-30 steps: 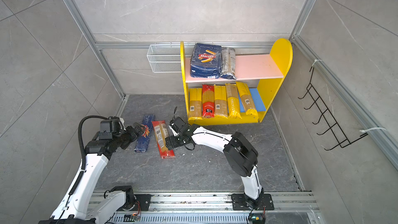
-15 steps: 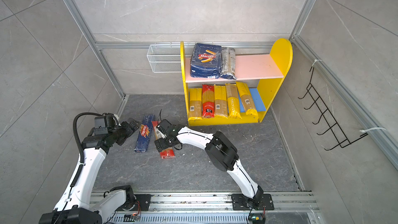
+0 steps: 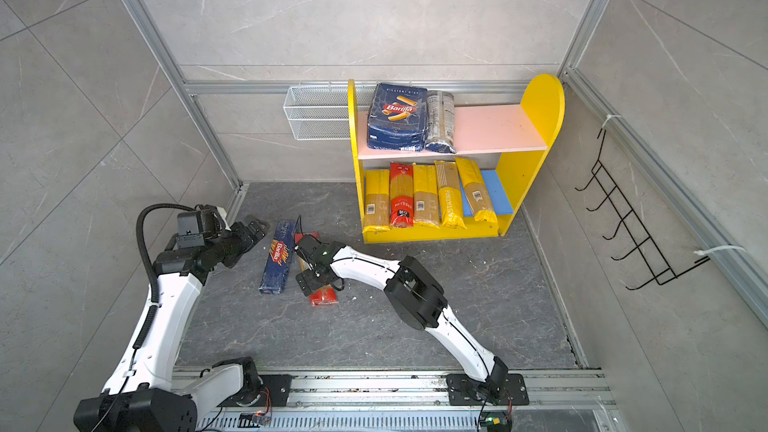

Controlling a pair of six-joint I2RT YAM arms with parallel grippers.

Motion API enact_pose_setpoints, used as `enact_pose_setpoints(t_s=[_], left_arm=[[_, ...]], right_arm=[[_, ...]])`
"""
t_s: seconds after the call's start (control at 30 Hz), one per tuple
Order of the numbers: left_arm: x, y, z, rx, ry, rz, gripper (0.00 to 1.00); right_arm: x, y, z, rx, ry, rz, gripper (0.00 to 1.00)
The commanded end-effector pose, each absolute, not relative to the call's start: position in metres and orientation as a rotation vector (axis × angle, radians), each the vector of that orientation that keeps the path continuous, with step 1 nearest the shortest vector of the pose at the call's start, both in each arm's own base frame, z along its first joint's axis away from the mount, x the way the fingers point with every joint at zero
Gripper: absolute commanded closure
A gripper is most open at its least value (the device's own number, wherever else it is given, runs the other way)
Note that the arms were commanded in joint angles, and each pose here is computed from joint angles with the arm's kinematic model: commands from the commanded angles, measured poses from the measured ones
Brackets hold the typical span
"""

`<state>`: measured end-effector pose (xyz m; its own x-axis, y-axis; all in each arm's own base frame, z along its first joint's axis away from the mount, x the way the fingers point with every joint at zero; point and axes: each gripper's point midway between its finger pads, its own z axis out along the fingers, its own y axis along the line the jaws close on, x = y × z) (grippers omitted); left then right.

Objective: Place and organize the pasta boxes and bags onto the shelf
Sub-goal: 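Grasp the red-ended spaghetti bag with the right gripper while the left gripper lifts, then lift the red-ended bag upright with the right gripper toward the shelf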

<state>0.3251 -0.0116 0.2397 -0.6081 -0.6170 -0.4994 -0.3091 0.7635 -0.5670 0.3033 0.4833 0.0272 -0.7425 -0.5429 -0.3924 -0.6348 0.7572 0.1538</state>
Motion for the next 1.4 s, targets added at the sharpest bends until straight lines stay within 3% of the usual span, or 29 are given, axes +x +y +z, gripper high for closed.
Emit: enact_pose_setpoints(t_s=[0.0,0.17,0.37,0.63,1.03,1.37], left_arm=[[0.333,-0.013,0.253,-0.633,2.225,-0.573,0.0],[0.351,-0.012,0.27,-0.619,2.201,-0.58,0.0],[0.376,-0.011,0.29,-0.607,2.175,-0.6,0.0],[0.396,-0.014,0.28,-0.604,2.196,-0.634,0.0],[0.402,-0.021,0.274,-0.575,2.235,-0.617,0.0],[0.419,-0.06,0.283,-0.395,2.271,-0.567,0.0]], right_arm=[[0.293,0.464,-0.01,-0.965,2.711,0.226,0.08],[0.29,0.451,-0.023,-0.949,2.748,0.143,0.17],[0.28,0.438,-0.033,-0.927,2.782,0.133,0.47],[0.263,0.438,-0.017,-0.906,2.791,0.304,0.66],[0.249,0.434,0.046,-0.695,2.785,0.946,0.77],[0.246,0.402,0.113,-0.667,2.671,1.004,0.78]])
